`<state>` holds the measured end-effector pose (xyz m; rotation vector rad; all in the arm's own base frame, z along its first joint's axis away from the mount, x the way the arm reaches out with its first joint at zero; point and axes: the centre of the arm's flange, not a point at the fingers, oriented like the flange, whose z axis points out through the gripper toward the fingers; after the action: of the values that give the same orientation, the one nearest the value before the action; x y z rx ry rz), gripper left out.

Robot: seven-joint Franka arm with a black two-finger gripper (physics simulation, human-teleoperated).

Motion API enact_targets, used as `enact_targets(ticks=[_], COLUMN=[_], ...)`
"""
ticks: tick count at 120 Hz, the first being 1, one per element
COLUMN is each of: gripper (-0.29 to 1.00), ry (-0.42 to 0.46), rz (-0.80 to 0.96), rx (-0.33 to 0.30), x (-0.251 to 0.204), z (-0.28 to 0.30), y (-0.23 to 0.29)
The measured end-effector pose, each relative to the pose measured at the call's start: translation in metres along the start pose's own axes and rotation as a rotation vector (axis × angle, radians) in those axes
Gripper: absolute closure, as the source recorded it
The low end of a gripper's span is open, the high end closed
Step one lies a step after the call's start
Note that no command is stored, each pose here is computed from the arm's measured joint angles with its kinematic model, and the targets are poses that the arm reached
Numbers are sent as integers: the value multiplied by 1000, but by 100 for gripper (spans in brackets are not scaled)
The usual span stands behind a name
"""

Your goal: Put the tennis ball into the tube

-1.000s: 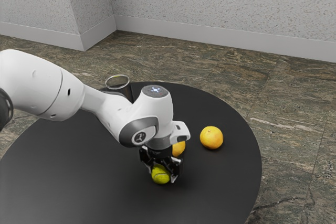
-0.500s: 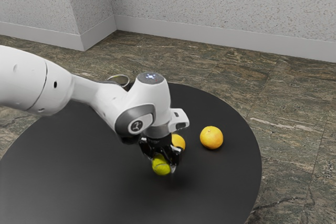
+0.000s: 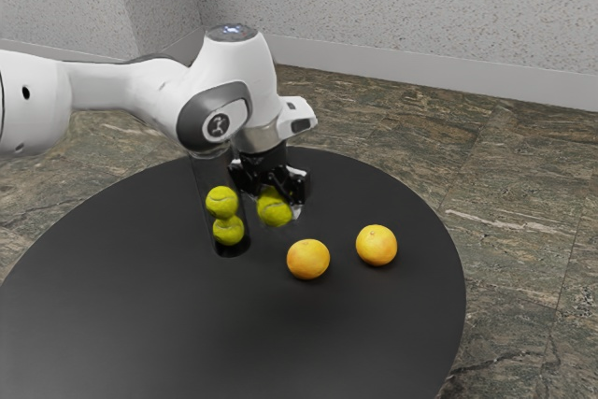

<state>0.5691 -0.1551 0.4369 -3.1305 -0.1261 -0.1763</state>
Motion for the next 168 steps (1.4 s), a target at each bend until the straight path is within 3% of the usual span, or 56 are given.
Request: enact_targets(ticks=[18, 39, 88, 122, 154, 168], gripper=[39, 40, 35, 33, 10, 6], ry=[35, 49, 159, 158, 148, 106], rz=[18, 2, 113, 139, 177, 176], rx=[-1, 20, 79, 99, 92, 19], x=[17, 38, 66, 73, 73, 59], z=[-47, -67, -76, -68, -65, -94], y=[-15, -68, -122, -155, -163, -152])
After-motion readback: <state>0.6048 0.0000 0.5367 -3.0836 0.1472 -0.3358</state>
